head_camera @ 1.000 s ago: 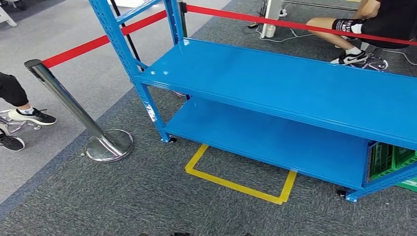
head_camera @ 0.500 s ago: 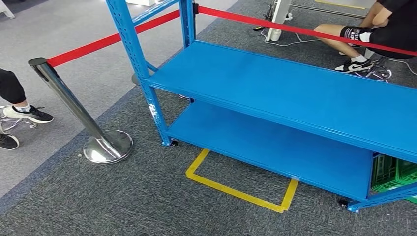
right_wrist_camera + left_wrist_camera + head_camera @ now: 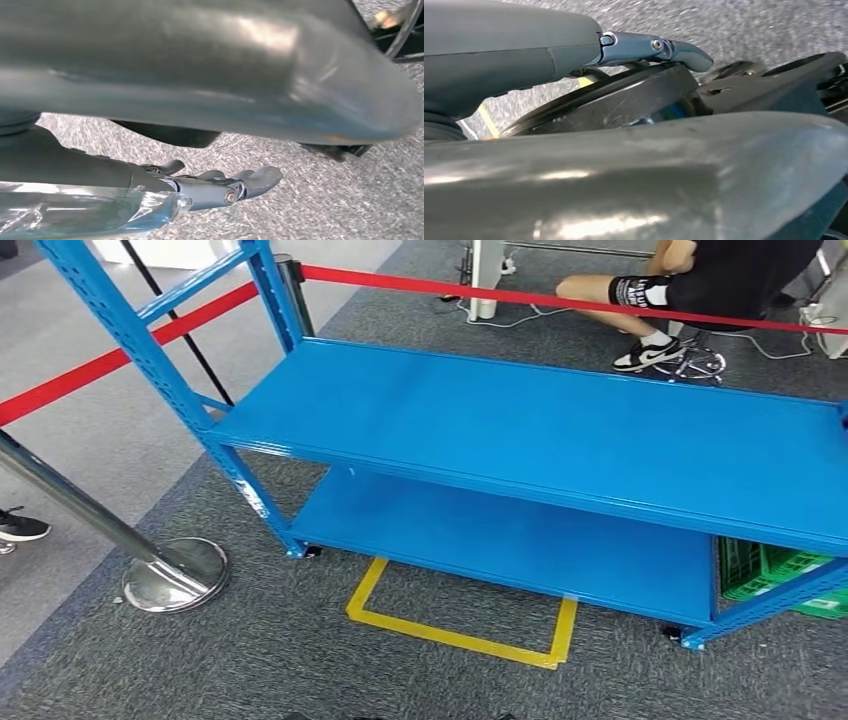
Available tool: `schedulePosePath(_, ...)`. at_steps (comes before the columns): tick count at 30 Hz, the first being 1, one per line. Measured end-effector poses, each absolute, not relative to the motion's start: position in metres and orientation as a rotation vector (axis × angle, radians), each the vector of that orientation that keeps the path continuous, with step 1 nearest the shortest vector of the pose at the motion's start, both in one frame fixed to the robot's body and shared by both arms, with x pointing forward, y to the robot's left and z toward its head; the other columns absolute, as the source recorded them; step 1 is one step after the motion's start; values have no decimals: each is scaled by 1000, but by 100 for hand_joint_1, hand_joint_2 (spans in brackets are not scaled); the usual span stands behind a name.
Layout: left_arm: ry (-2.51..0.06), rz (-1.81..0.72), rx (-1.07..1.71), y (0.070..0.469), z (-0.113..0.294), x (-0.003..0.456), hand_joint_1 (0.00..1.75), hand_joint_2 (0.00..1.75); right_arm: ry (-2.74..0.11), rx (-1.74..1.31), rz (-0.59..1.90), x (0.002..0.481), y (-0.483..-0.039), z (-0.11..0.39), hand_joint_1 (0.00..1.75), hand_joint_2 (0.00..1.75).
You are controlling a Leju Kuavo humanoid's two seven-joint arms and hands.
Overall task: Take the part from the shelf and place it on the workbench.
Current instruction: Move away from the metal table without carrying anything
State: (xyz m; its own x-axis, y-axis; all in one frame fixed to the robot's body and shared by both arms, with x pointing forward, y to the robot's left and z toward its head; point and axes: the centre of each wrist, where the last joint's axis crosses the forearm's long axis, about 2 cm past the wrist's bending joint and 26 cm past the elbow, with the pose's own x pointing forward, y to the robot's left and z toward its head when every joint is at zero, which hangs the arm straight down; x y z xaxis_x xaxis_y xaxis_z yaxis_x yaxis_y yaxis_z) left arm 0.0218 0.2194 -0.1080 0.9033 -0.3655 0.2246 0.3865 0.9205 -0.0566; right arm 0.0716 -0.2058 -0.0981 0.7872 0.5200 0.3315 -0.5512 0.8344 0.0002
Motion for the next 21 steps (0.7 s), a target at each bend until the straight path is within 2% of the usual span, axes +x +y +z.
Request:
schedulePosePath(11, -192, -396, -99, 217, -108, 24, 0, 0, -322, 90, 526, 69, -211, -99, 0, 0)
schedulePosePath(15, -181, -389, -105, 217, -108, 24, 0, 175, -321, 86, 517, 69, -212, -99, 0, 175)
schedulePosePath(21, -156, -383, -133, 223, -108, 25, 0, 175, -318, 68, 533, 67, -216, -100, 0, 175)
